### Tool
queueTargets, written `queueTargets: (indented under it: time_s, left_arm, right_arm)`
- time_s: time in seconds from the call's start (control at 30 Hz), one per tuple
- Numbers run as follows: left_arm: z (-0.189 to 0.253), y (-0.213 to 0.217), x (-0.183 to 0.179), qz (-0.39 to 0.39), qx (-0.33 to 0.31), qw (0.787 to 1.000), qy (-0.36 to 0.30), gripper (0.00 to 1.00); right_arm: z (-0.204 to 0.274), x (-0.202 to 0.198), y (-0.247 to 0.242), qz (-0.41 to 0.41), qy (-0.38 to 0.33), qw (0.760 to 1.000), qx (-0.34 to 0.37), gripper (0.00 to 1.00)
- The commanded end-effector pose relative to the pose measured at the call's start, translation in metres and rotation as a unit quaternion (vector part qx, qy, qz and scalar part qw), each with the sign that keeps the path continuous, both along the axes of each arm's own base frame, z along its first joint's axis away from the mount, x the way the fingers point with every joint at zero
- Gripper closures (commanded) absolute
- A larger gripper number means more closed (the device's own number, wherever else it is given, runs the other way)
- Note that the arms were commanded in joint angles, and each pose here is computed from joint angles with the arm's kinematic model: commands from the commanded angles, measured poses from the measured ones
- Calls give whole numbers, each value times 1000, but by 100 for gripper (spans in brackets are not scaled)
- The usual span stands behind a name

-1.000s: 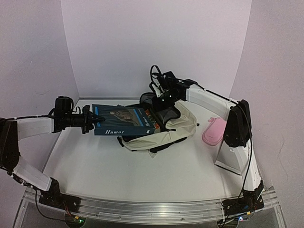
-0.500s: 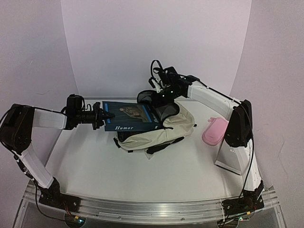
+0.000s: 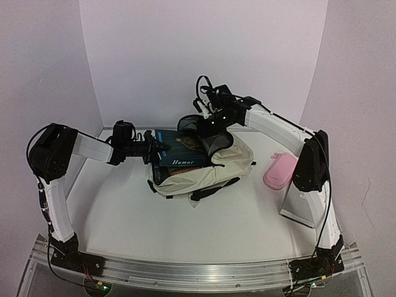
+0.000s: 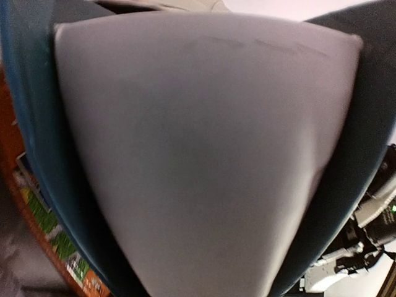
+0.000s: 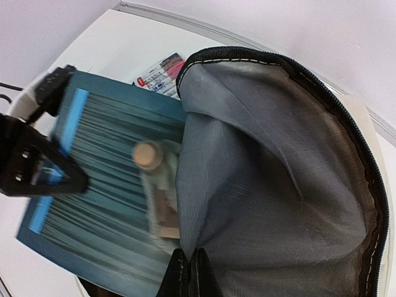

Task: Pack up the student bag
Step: Place the book in the student bag.

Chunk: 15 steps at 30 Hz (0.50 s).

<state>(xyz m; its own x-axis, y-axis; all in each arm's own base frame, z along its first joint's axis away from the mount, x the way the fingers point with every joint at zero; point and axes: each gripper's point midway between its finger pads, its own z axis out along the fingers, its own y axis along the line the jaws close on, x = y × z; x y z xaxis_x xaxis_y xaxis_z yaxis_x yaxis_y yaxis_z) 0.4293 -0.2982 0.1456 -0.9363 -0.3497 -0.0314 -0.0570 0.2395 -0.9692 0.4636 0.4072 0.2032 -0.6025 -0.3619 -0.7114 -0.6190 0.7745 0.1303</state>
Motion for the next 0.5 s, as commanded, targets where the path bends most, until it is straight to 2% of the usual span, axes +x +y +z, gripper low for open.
queueTargets:
  time_s: [0.0,0.1,0.27,0.4,0.47]
  left_arm:
    - [35,-16,35,46,-27,996,-71,97]
    - [18,-36,41,41,-11,997,-59,92]
    - [-12,-51,40,45,29,998,-25,74]
    - [-32,-43,35,49,88,995,16,47]
    - [-24,-40,34,41,122,992,1,34]
  right_arm:
    - [96,-5,17,38,-85,992,86,100]
    - [92,0,16,34,-83,992,87,100]
    - [90,21,2,11,-83,992,93,100]
    - [81,40,-14,-7,-81,993,90,100]
    - [76,46,-20,-11,-78,993,86,100]
